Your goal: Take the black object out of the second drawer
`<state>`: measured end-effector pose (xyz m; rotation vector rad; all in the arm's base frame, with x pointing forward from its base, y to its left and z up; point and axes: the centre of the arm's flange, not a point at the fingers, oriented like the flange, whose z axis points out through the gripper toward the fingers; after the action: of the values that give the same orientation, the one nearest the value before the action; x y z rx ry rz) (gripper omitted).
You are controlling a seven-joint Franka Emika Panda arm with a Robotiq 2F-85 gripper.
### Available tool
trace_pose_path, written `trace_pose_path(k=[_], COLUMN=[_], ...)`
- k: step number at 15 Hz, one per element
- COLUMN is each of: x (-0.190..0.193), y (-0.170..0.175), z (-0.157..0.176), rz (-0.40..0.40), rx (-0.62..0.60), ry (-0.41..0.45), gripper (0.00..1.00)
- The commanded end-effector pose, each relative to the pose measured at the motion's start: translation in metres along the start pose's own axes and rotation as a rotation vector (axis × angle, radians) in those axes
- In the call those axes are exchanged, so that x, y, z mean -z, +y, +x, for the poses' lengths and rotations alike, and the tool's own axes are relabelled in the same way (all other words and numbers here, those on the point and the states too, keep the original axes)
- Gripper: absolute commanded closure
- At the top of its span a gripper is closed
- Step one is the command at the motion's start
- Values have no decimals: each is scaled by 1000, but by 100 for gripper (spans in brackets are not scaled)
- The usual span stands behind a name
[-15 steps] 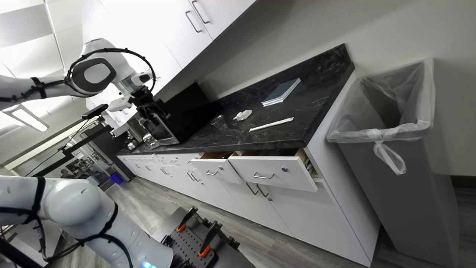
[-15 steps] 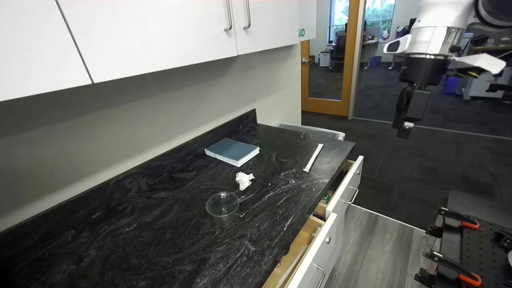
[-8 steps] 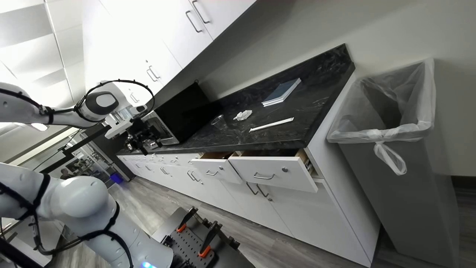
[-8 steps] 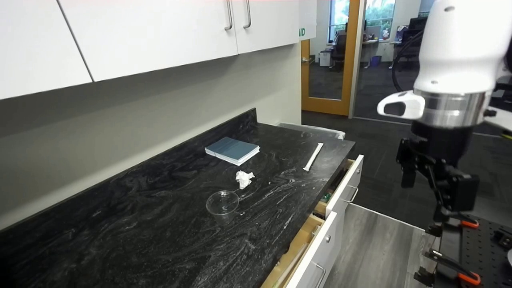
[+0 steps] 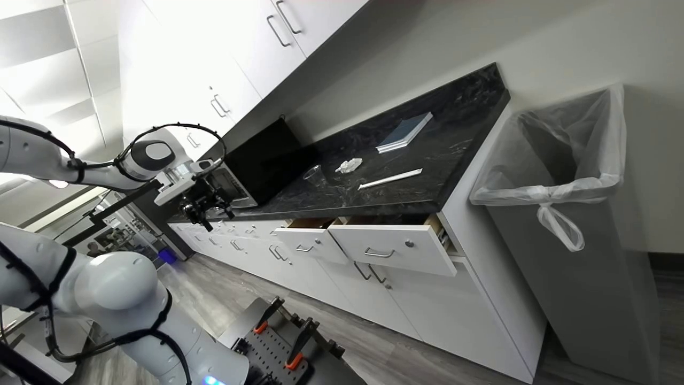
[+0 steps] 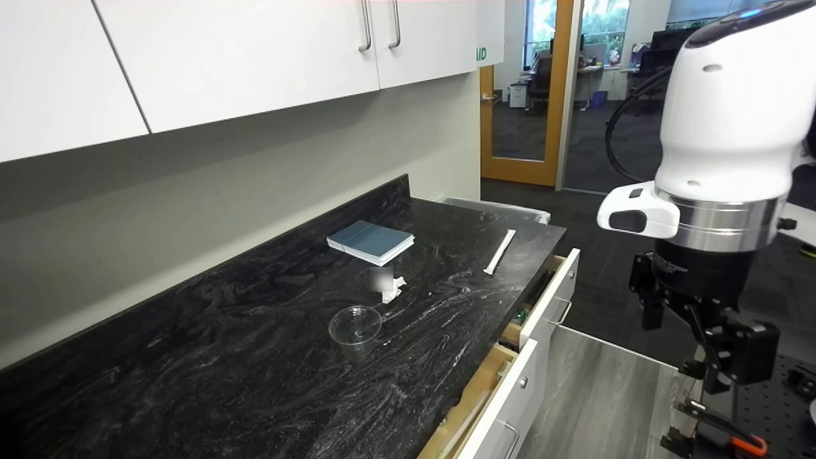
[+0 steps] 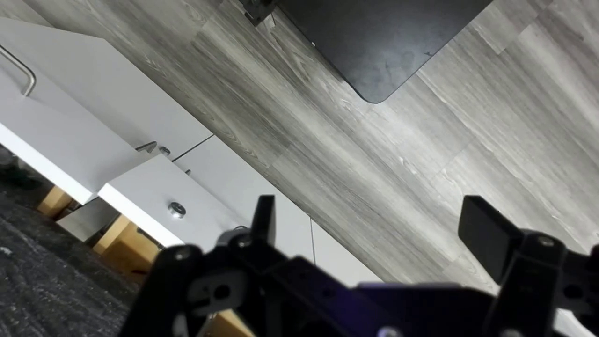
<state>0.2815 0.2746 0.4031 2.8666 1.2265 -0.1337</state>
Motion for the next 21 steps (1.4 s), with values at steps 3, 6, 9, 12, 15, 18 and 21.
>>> trace_pose_path(k=[3,6,9,12,15,18,21], x=[-45,-90,-127,-146,-112,-122,-137], y=[-24,-57,-71,-68,-67,-73,-88], z=[47,70,78,79,49,50,63], rz=[-233,-394,-498,-592,-589,-580,-639], rx=[13,8,-37,-90,-59,-59,-29], ry=[44,153,256,304,322,329,300], gripper=[0,0,0,0,0,0,0])
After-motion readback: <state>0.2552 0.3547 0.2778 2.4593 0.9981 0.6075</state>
